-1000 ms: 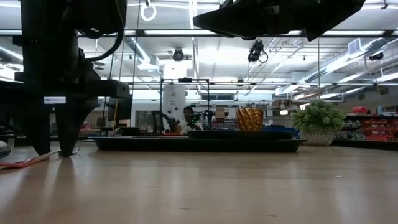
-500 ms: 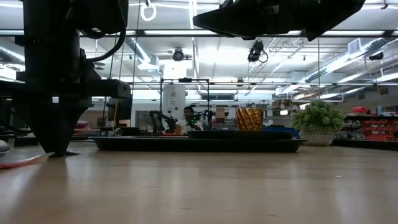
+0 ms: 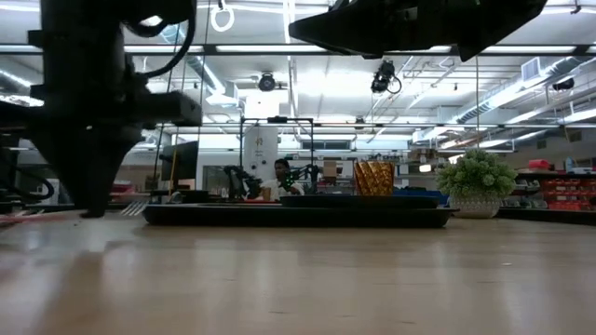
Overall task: Pick and place plate/cup/fork/spoon on tray
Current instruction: Put the orange fork on the black tray to the left of the black plate
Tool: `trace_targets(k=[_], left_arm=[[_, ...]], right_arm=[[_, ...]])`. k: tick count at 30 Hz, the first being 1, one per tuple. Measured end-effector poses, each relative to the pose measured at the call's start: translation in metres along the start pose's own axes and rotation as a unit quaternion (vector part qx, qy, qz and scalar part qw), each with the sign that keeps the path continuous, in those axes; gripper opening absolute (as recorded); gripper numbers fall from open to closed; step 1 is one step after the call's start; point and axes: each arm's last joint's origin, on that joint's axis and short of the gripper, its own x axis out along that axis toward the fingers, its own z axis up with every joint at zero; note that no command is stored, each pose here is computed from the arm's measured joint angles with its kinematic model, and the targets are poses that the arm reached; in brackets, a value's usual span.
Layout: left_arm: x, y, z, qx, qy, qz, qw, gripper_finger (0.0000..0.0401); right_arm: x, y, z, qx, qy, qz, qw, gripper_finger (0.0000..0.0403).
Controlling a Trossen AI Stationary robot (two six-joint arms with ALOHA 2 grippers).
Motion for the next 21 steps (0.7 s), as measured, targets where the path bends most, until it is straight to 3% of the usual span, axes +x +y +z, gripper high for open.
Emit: trace_targets(k=[12,16,21], left_arm=[[-0.028,-0.029,0.020,0.032,-0.037,-0.030,0.998,0.0020],[-0.035,-0.042,0.043,0.036,-0.059,-0.038,0.997,0.0020],[-0.030,-0.052,0.091,0.046,-0.081,-0.036,0.995,0.0023]], right_arm=[[0.000,0.000,0.000,0.000,0.000,0.000,1.000,0.0085],[0.000,0.000,0.000,0.000,0.000,0.000,1.000,0.0085],[0.000,0.000,0.000,0.000,0.000,0.000,1.000,0.0085]])
